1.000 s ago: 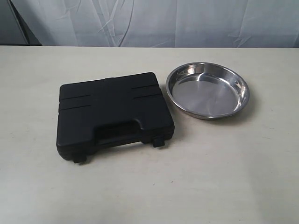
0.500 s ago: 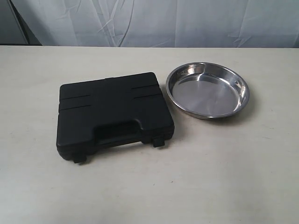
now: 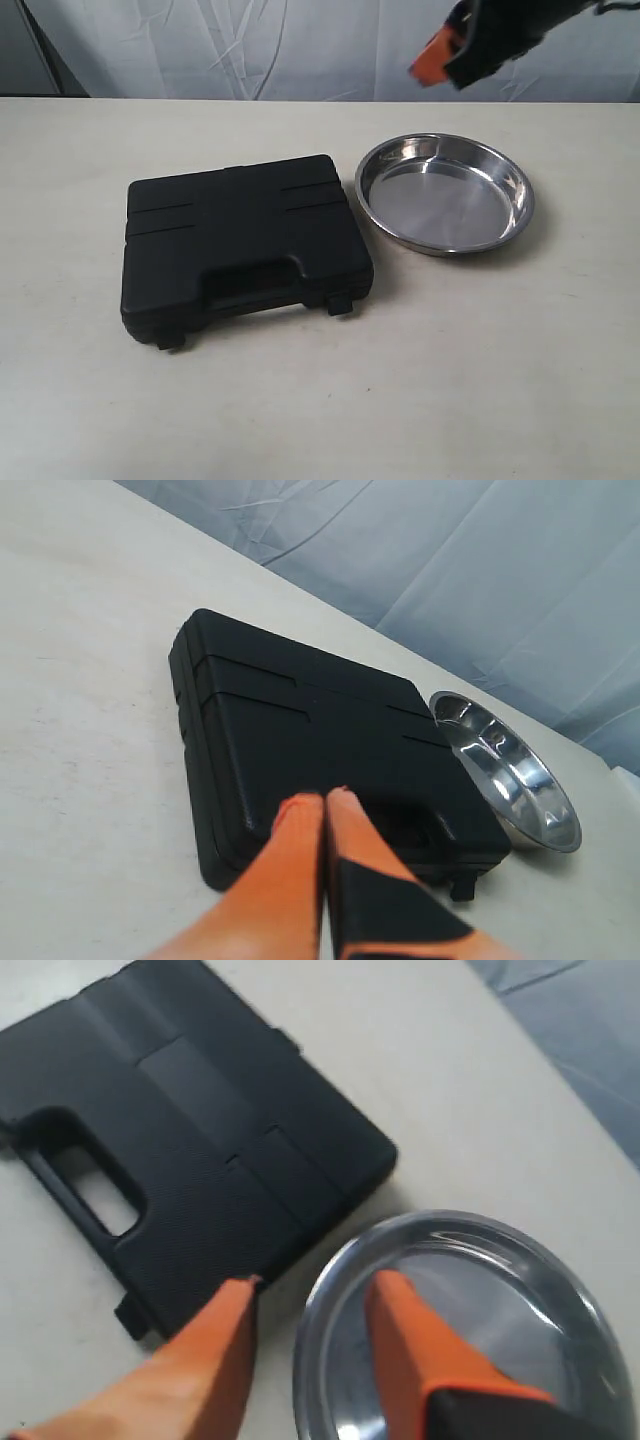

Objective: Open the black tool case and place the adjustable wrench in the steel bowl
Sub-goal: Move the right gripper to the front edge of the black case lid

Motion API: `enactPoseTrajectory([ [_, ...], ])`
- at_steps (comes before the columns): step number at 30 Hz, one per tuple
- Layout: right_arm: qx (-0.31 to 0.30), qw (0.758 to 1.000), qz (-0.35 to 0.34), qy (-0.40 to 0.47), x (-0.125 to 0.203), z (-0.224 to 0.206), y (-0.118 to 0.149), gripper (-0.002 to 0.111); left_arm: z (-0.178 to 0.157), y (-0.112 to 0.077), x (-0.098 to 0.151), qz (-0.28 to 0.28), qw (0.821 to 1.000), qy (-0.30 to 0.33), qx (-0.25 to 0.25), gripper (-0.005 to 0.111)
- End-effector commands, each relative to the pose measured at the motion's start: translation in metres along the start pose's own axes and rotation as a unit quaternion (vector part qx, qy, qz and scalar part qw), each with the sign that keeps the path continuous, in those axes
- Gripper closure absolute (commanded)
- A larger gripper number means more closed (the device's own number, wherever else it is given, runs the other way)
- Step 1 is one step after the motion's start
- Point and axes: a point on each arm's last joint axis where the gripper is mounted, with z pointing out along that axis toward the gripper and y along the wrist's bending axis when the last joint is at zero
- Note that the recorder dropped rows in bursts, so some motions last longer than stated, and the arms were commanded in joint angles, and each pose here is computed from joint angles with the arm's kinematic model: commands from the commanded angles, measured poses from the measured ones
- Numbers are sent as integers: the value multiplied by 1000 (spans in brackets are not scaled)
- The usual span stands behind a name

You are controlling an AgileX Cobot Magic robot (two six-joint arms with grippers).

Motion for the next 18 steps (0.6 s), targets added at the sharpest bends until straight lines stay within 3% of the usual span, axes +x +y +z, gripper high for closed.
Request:
enactPoseTrajectory([
  [1,-55,991,-100,69,-15,66,27,62,0,1,1,5,1000,2,1,107],
  [7,-54,956,-243,156,-25,132,79,64,0,1,1,5,1000,2,1,107],
  [18,-105,930,-296,192,-23,184,143,64,0,1,1,5,1000,2,1,107],
])
